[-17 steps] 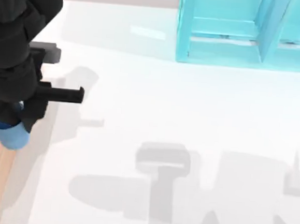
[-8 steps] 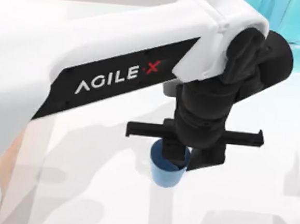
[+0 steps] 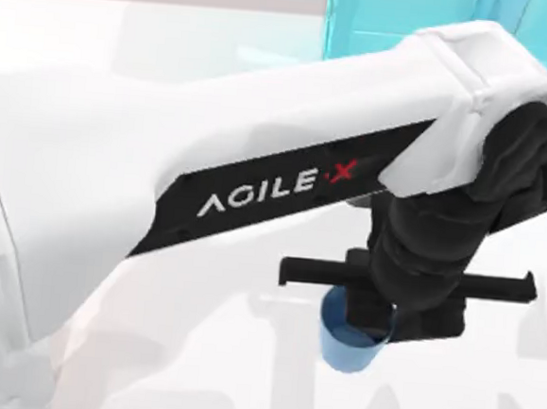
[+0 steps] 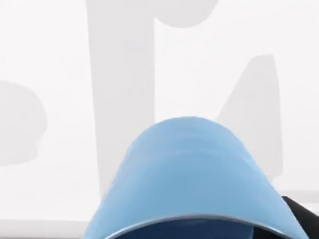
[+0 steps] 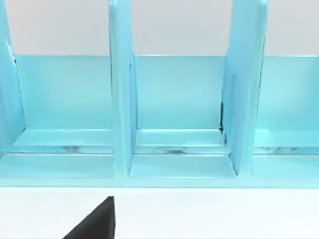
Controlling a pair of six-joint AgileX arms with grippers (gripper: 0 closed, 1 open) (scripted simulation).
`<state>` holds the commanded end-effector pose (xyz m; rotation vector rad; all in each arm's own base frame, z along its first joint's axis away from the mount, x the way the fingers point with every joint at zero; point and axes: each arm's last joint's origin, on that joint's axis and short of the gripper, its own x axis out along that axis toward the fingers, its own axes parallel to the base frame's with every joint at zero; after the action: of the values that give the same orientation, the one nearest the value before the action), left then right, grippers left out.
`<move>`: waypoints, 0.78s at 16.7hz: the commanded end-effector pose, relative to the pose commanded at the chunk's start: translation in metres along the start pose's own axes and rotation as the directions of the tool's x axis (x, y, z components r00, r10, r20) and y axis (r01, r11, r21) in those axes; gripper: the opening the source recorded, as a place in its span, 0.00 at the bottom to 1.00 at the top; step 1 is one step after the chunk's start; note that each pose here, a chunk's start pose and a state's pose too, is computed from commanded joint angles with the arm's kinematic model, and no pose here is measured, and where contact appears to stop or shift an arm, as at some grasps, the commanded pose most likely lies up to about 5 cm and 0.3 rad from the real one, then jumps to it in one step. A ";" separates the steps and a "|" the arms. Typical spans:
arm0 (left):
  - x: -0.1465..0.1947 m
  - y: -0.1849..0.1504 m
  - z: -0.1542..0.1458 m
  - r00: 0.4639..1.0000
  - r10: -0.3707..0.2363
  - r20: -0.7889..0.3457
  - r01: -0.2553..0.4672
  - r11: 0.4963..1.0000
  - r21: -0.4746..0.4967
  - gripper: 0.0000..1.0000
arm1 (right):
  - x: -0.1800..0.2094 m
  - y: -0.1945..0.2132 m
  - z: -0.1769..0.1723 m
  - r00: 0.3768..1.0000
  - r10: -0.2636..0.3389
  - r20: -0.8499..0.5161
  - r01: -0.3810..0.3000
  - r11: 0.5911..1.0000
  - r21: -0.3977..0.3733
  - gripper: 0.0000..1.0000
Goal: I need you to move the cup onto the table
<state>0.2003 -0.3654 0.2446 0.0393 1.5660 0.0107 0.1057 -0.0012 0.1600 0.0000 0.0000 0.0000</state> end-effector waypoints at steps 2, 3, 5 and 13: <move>0.003 0.001 0.002 1.000 -0.002 0.002 0.002 1.000 -0.007 0.00 | 0.000 0.000 0.000 1.000 0.000 0.000 0.000 1.000 0.000 1.00; 0.007 0.002 0.003 1.000 -0.004 0.003 0.004 1.000 -0.013 0.00 | 0.000 0.000 0.000 1.000 0.000 0.000 0.000 1.000 0.000 1.00; 0.020 0.003 0.003 1.000 -0.002 0.002 0.002 1.000 -0.011 0.00 | 0.000 0.000 0.000 1.000 0.000 0.000 0.000 1.000 0.000 1.00; 0.064 0.008 -0.001 1.000 0.002 0.001 -0.002 1.000 0.002 0.00 | 0.000 0.000 0.000 1.000 0.000 0.000 0.000 1.000 0.000 1.00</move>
<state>0.1997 -0.3557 0.1805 0.0422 1.5655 0.0112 0.1057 -0.0012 0.1600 0.0000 0.0000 0.0000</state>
